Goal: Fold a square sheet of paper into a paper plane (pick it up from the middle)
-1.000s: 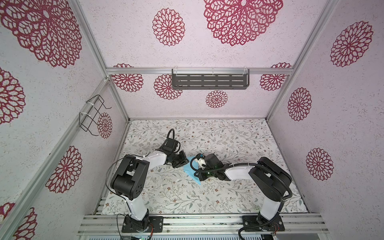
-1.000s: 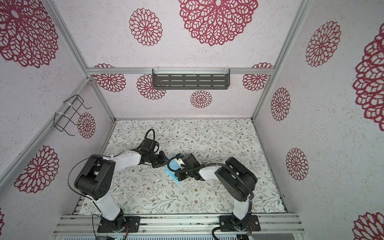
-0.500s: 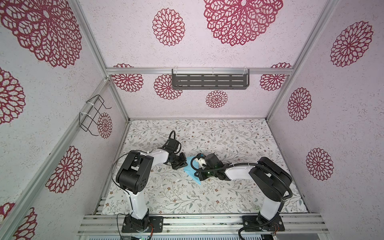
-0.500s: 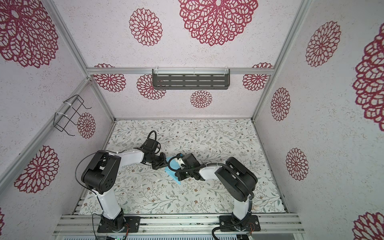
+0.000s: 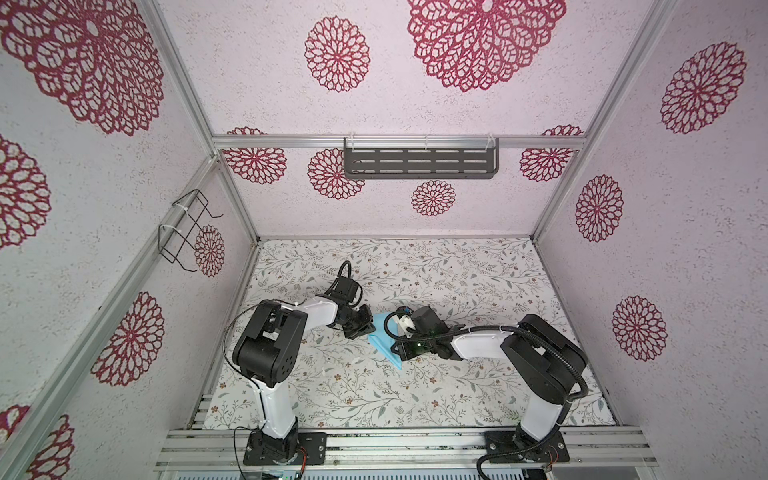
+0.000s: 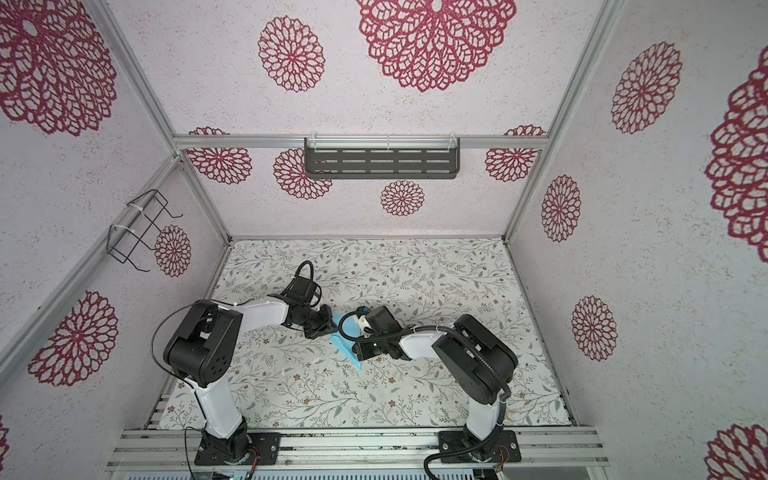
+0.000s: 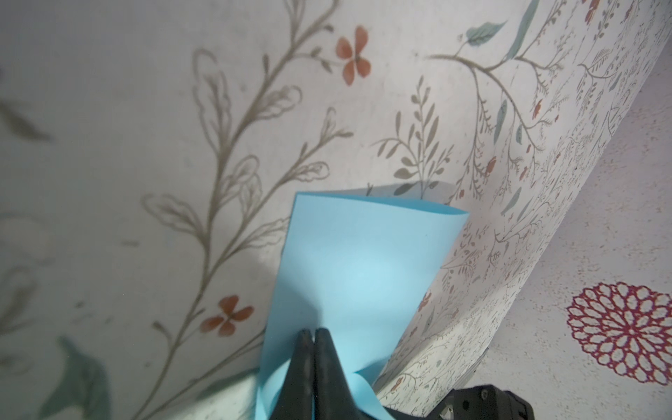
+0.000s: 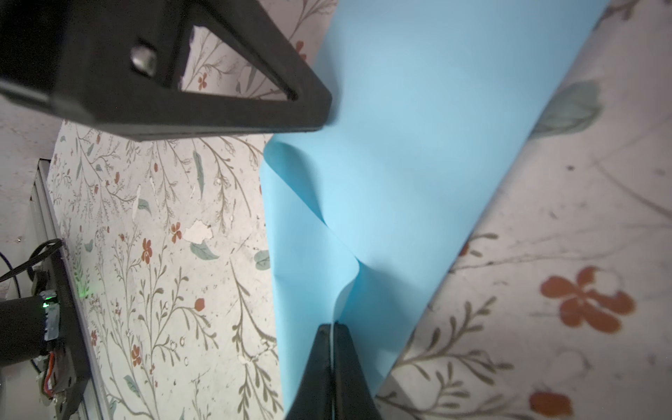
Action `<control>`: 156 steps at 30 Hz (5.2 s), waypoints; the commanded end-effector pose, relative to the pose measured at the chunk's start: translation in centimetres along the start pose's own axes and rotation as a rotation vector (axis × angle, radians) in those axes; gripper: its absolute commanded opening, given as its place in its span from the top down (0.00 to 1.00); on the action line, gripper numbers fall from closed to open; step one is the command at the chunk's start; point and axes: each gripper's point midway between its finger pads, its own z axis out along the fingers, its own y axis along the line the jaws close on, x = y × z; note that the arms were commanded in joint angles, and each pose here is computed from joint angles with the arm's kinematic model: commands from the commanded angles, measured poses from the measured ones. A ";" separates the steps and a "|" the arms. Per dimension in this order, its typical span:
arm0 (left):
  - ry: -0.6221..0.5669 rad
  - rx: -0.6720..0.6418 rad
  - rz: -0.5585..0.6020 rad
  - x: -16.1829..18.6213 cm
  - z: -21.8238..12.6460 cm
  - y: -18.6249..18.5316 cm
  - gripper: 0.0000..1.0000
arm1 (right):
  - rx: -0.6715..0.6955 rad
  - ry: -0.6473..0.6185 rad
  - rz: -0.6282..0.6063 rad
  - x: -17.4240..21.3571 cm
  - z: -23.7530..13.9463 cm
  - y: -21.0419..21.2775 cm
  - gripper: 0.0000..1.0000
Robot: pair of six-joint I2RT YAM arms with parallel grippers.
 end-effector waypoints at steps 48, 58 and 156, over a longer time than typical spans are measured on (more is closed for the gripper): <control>0.018 0.038 0.003 6.2 -0.2 0.3 0.94 | 0.053 0.088 0.050 1.3 0.9 -1.8 0.87; 0.020 0.008 -0.003 6.2 0.3 1.0 0.95 | 0.064 0.099 0.054 1.4 1.0 -2.0 0.87; -0.074 0.123 0.083 -0.1 -3.7 -6.0 0.79 | 0.055 0.049 -0.004 -0.1 -0.4 -1.9 0.97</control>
